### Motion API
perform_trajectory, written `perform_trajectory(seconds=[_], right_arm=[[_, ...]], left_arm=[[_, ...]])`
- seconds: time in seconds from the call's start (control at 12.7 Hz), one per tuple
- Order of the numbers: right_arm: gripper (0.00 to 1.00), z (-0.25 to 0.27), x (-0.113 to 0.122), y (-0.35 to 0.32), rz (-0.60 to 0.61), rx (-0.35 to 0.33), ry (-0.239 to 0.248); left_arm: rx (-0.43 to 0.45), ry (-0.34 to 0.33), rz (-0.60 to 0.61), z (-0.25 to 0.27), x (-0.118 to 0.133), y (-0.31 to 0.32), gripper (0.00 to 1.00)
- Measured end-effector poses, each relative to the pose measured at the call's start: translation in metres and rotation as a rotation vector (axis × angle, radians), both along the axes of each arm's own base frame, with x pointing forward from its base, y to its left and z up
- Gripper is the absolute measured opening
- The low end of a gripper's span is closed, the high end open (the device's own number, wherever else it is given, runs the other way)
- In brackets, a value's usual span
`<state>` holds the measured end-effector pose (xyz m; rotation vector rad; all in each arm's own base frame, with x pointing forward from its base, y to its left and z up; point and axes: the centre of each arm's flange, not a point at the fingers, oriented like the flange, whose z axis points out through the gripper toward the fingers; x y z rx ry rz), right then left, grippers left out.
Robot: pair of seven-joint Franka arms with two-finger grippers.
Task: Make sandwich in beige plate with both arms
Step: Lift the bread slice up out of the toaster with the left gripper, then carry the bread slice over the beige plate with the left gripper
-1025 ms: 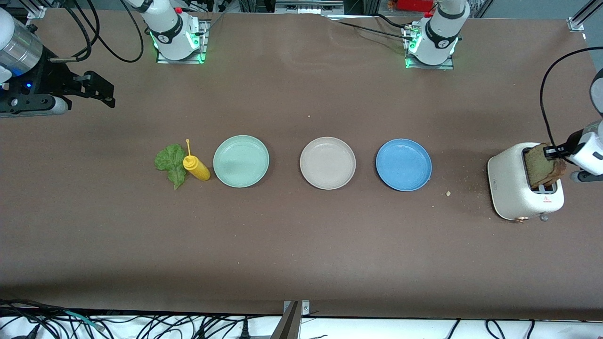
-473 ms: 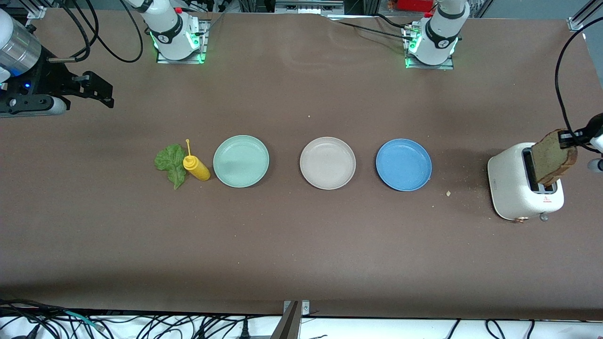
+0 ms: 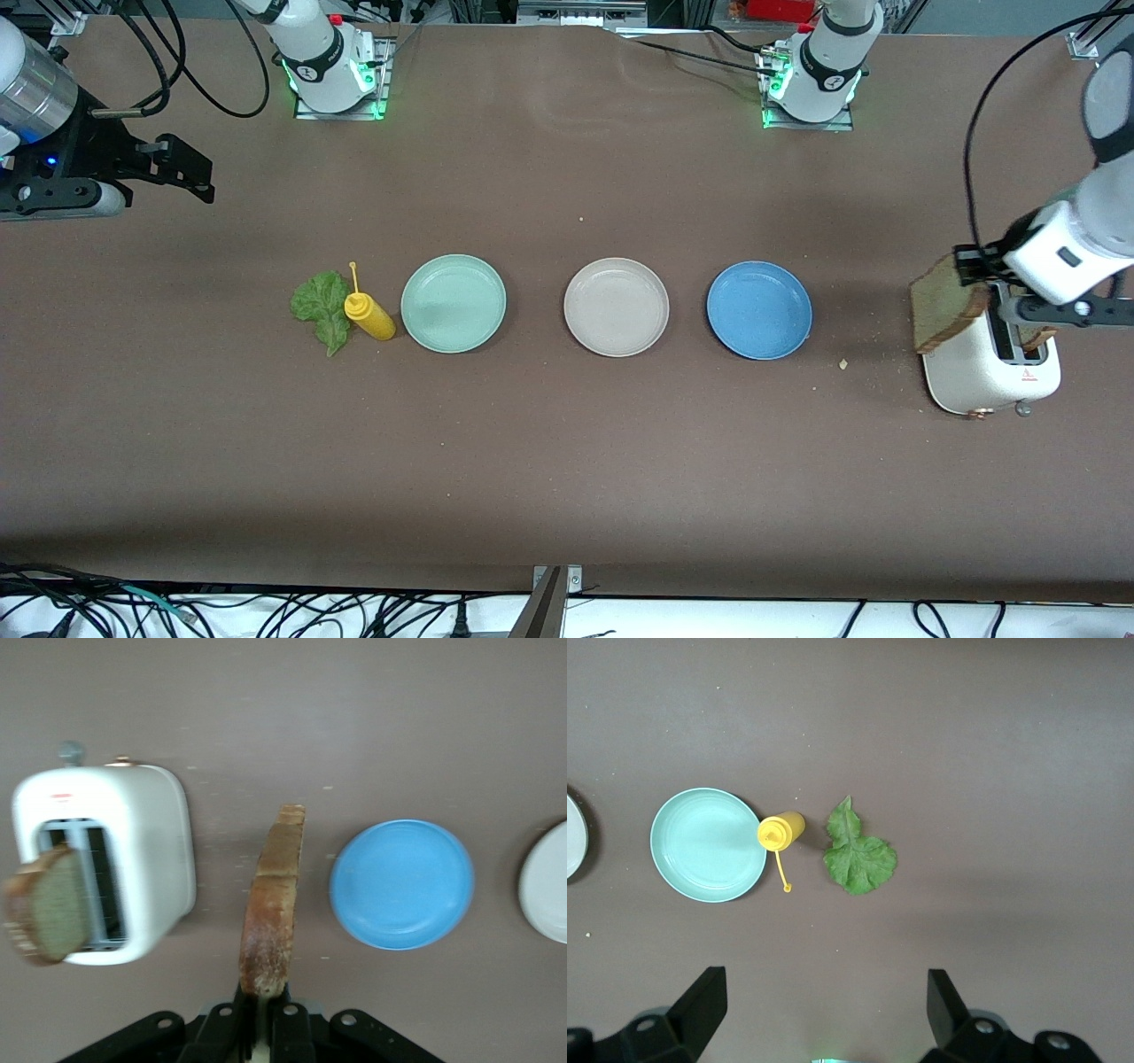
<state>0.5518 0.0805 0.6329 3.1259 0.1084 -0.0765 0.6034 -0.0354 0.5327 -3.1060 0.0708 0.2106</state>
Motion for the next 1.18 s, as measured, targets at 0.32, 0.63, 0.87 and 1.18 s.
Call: perform_trajectory(seconds=[0.32, 0.63, 0.87, 1.18], right_arm=[[1.0, 0.0, 0.0, 0.0, 0.0, 0.0, 0.0], [1.0, 0.0, 0.0, 0.0, -0.001, 0.0, 0.0], [1.0, 0.0, 0.0, 0.0, -0.001, 0.0, -0.001], [1.0, 0.001, 0.0, -0.001, -0.003, 0.0, -0.002]], left_arm=[[-0.222, 0.055, 0.014, -0.017, 0.0, -0.07, 0.08], [-0.44, 0.128, 0.053, -0.078, 0.022, -0.106, 0.08], [-0.575, 0.22, 0.072, -0.137, 0.03, -0.152, 0.08], [-0.679, 0.326, 0.06, -0.216, 0.019, -0.228, 0.08]])
